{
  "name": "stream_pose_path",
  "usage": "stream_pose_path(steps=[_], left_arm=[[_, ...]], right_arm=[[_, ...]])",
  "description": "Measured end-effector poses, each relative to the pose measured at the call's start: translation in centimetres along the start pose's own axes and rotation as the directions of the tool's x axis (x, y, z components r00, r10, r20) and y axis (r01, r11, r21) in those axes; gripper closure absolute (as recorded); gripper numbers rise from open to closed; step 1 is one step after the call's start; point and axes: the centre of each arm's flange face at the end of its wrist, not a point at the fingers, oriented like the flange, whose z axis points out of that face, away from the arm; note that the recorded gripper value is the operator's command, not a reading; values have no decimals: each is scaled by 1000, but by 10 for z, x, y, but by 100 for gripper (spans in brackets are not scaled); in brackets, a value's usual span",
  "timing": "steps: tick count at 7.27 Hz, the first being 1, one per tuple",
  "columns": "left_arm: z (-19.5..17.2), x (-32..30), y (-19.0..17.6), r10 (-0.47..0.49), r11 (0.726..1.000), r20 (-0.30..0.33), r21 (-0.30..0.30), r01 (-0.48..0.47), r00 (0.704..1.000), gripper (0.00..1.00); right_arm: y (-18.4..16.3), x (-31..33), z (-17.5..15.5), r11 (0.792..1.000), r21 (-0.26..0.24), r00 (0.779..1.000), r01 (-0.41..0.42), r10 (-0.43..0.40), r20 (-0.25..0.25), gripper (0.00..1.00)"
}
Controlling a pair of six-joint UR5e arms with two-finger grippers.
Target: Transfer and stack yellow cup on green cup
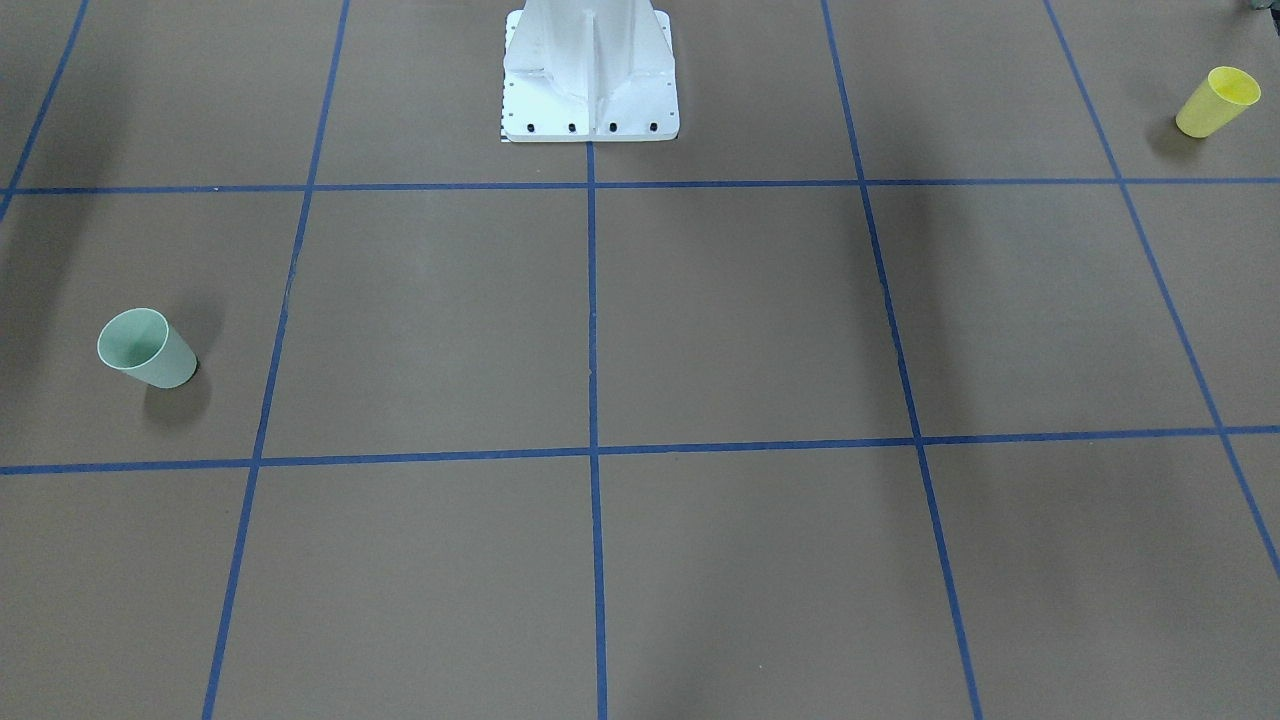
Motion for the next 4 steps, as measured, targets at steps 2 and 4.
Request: stream_pose_path(steps=[2, 4], left_arm=[[0, 0, 0, -1, 1000, 2, 1, 1, 1000, 0], [1, 0, 0, -3, 1000, 1, -1, 3, 1000, 0]], right_arm=[[0, 0, 0, 1000, 0, 1000, -1, 1, 1, 1], [1, 0, 0, 1000, -1, 1000, -1, 1, 1, 1]])
